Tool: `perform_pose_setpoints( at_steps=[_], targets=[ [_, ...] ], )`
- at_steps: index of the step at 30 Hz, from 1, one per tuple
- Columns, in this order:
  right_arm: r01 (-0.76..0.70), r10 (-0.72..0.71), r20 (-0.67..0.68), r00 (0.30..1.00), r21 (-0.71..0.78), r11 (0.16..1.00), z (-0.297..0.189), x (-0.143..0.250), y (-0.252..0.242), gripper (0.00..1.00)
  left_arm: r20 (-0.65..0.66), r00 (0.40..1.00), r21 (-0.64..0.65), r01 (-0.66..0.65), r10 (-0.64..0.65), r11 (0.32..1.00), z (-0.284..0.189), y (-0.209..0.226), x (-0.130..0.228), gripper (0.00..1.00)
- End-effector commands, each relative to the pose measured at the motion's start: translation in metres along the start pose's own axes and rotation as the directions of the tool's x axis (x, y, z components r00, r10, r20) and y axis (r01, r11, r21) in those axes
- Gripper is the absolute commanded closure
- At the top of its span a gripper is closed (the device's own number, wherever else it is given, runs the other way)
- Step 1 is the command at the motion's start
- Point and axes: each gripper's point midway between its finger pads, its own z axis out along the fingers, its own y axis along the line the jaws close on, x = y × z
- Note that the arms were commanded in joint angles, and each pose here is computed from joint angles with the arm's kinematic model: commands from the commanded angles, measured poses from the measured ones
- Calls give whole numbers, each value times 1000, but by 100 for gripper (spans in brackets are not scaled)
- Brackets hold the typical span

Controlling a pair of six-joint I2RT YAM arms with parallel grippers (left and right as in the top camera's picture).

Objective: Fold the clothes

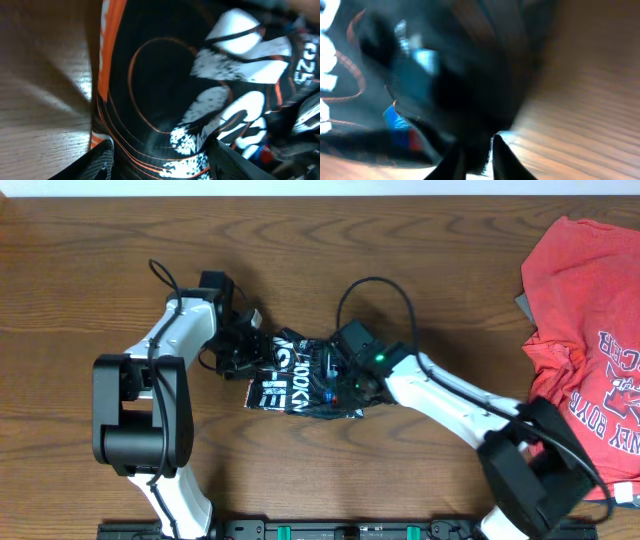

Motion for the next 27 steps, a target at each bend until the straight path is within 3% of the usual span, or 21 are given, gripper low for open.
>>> perform_pose_setpoints(
  at_steps=[1, 3, 8, 12, 14, 19, 25, 27],
  targets=[
    [-76, 67, 117, 991, 76, 994, -27, -19, -23, 71, -34, 999, -18, -1, 0, 1000, 10, 8, 10, 38],
    [-85, 75, 112, 991, 80, 993, -33, -16, -27, 57, -46, 999, -20, 5, -6, 1000, 13, 11, 14, 38],
    [-97, 89, 104, 991, 70, 993, -35, -16, -29, 55, -68, 998, -24, 16, -17, 1000, 15, 12, 21, 38],
    [117, -86, 213, 973, -134, 984, -47, -46, 18, 50, -64, 998, -23, 14, -15, 1000, 15, 12, 20, 37],
    [163, -106, 276, 955, -194, 967, -53, -59, 33, 48, -63, 998, -23, 14, -15, 1000, 15, 12, 20, 37],
    [211, -135, 335, 932, -199, 957, -43, -74, 46, 48, -64, 998, -23, 14, -15, 1000, 15, 12, 20, 37],
    [216, -154, 293, 944, -190, 958, -2, -72, 51, 49, -64, 998, -23, 14, -15, 1000, 15, 12, 20, 37],
    [195, -145, 278, 950, -164, 967, 7, -72, 45, 55, -64, 998, -23, 14, -15, 1000, 15, 12, 20, 37]
  ],
)
